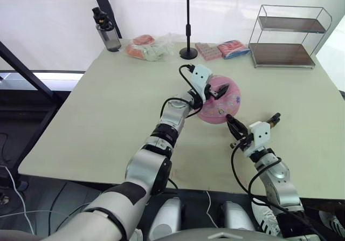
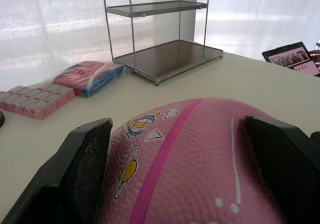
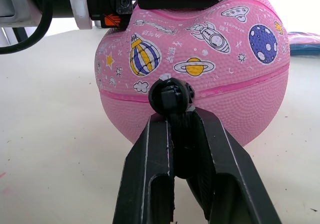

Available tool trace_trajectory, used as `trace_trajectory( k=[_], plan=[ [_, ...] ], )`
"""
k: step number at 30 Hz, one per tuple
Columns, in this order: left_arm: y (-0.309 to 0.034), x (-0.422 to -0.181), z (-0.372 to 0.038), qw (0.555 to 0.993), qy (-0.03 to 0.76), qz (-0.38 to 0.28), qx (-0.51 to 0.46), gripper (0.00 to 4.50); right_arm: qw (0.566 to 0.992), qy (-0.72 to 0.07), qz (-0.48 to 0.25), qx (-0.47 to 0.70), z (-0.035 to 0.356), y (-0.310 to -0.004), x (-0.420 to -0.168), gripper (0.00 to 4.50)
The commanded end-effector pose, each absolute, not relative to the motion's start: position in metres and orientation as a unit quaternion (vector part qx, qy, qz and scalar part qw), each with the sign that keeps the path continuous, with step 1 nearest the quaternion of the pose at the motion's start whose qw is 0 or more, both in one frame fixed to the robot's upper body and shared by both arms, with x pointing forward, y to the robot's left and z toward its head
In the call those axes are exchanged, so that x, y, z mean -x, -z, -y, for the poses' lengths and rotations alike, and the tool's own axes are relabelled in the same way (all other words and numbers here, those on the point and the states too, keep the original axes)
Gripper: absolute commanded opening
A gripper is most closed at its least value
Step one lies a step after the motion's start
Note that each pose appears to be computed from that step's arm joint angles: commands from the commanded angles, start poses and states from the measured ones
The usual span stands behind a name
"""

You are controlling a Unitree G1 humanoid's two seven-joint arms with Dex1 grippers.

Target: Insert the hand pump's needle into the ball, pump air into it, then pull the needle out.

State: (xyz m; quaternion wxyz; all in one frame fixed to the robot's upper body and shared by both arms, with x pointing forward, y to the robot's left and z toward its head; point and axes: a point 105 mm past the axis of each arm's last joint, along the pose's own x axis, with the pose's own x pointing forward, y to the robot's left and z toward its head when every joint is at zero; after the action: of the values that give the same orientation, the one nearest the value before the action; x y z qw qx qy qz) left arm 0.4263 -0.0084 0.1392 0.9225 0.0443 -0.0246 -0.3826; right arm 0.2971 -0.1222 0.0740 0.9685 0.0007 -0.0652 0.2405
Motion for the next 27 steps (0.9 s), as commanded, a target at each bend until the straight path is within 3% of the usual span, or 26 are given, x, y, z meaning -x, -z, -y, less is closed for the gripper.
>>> trace_trajectory(
  k=[1,21,27],
  plan=[
    [-0.034,-0.413,-0.031,0.933,0.32,-0.155,-0.06,4.5,0.954,-0.248,0.17,0.009,0.128,-0.12,-0.283,0.04],
    [-0.032,-0.411,-0.027,0.93,0.325,-0.158,-0.068,4.5,0.954,-0.247,0.168,0.002,0.136,-0.12,-0.267,0.04],
    [-0.041,-0.41,-0.015,0.927,0.341,-0.143,-0.054,4.5,0.959,-0.231,0.166,0.012,0.142,-0.12,-0.273,0.04]
  ],
)
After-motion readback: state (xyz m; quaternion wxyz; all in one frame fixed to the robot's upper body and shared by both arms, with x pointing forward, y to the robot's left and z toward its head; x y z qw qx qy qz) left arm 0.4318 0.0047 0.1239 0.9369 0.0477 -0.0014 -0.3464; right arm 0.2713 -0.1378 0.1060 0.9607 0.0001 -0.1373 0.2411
